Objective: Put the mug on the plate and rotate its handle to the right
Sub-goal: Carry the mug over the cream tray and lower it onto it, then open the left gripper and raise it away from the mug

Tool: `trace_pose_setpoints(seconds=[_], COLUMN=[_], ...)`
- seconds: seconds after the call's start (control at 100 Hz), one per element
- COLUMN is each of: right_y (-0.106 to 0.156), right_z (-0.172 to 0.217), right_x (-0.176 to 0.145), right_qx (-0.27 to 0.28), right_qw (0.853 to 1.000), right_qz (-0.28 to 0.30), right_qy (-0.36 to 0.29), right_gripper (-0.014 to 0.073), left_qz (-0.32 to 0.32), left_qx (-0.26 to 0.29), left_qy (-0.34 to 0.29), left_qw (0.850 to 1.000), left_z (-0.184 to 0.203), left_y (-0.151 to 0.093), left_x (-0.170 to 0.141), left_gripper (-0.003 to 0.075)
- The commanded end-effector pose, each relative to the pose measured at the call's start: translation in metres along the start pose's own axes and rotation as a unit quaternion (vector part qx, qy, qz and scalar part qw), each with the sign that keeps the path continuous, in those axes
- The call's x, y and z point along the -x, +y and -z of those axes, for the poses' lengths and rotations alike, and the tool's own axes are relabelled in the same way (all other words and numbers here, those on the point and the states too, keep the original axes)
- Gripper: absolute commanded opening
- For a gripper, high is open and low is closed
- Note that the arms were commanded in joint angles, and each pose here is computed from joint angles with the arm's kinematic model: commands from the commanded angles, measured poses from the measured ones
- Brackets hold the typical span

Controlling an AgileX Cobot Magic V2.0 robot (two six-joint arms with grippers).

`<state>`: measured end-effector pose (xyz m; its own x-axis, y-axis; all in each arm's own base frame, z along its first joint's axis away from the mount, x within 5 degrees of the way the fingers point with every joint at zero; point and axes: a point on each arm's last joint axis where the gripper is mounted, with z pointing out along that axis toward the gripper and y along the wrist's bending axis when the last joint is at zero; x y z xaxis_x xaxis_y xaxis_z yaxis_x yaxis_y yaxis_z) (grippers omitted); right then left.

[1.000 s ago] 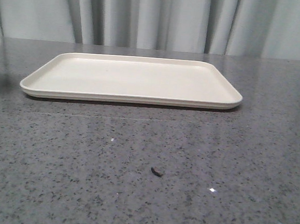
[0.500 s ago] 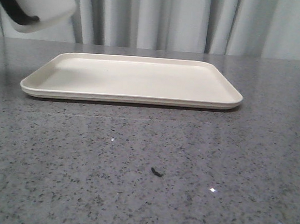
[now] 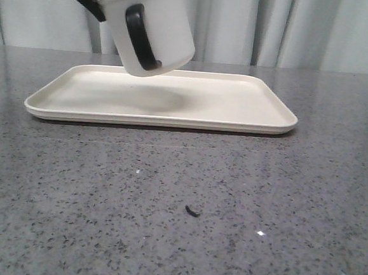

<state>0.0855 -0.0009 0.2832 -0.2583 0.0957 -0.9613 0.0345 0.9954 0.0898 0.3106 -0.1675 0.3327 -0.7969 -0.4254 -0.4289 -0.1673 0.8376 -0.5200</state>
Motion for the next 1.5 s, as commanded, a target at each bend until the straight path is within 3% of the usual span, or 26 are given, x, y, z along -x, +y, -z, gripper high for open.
trace_pose_setpoints(seconds=[0.0,0.42,0.68,1.03,1.24,1.49], right_y=[0.001,0.001,0.001,0.001,0.002,0.004], right_z=[0.001,0.001,0.001,0.001,0.002,0.001], right_x=[0.017,0.017,0.017,0.017,0.020,0.017], right_qx=[0.003,0.003,0.003,0.003,0.005,0.019], right_qw=[0.999,0.999,0.999,0.999,0.998,0.999], right_qz=[0.000,0.000,0.000,0.000,0.000,0.002], right_qy=[-0.047,-0.047,-0.047,-0.047,-0.062,-0.048], right_gripper=[-0.0062,-0.0062,-0.0062,-0.0062,-0.0062,-0.0062], left_qz=[0.010,0.004,-0.003,-0.012,-0.069,-0.217], left_qx=[-0.056,-0.043,-0.039,-0.045,-0.037,-0.019], left_qy=[-0.045,-0.041,-0.045,-0.055,-0.098,-0.201], left_qw=[0.997,0.998,0.998,0.997,0.992,0.955], left_z=[0.012,0.000,0.000,0.005,0.033,0.099], left_y=[-0.018,-0.015,-0.015,-0.016,-0.018,-0.031], left_x=[0.009,0.009,0.009,0.011,0.013,0.001], left_gripper=[-0.0019,0.0004,0.0216,0.0413,0.0360,0.0195])
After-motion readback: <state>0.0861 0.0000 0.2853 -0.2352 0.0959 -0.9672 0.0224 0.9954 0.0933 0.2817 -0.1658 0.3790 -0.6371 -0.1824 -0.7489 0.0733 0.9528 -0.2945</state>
